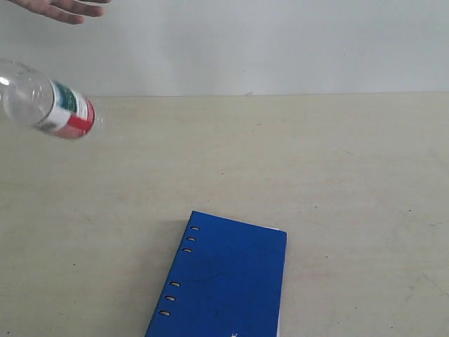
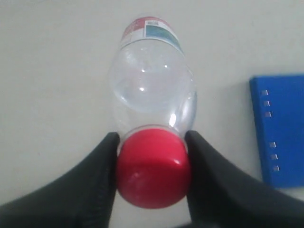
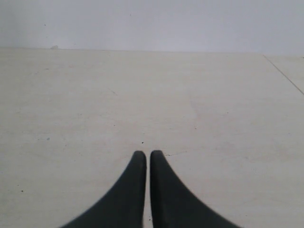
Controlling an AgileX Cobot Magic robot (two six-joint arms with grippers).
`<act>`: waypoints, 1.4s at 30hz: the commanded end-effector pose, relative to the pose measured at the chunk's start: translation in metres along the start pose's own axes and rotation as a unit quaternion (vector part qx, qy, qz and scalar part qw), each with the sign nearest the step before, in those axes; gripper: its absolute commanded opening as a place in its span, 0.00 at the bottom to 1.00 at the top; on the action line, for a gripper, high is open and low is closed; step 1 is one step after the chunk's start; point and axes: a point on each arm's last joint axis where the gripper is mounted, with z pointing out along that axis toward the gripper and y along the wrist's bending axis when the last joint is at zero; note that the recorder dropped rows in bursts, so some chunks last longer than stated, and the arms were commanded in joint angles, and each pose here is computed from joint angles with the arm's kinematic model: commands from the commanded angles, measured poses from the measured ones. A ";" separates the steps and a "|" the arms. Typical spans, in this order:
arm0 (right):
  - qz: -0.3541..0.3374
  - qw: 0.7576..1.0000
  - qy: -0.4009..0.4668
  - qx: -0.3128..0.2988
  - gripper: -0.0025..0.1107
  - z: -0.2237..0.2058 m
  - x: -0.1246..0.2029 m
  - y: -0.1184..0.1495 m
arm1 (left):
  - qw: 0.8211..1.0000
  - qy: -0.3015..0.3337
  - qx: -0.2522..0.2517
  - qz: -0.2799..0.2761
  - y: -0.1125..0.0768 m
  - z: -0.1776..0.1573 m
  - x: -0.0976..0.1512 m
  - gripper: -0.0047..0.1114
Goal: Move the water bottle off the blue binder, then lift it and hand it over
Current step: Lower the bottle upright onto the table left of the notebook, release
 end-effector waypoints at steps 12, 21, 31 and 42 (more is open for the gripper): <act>0.000 1.000 -0.005 0.001 0.02 0.000 -0.001 0.000 | 0.985 0.170 -0.006 0.013 -0.004 0.064 0.007 0.08; 0.000 1.000 -0.005 0.001 0.02 0.000 -0.001 0.000 | 0.991 0.122 -0.047 -0.009 0.001 0.097 -0.009 0.08; 0.000 1.000 -0.005 0.001 0.02 0.000 -0.001 0.000 | 0.994 0.098 -0.045 -0.002 0.000 0.113 -0.016 0.09; 0.000 1.000 -0.005 0.001 0.02 0.000 -0.001 0.000 | 0.990 0.071 -0.123 -0.009 0.014 0.110 -0.022 0.48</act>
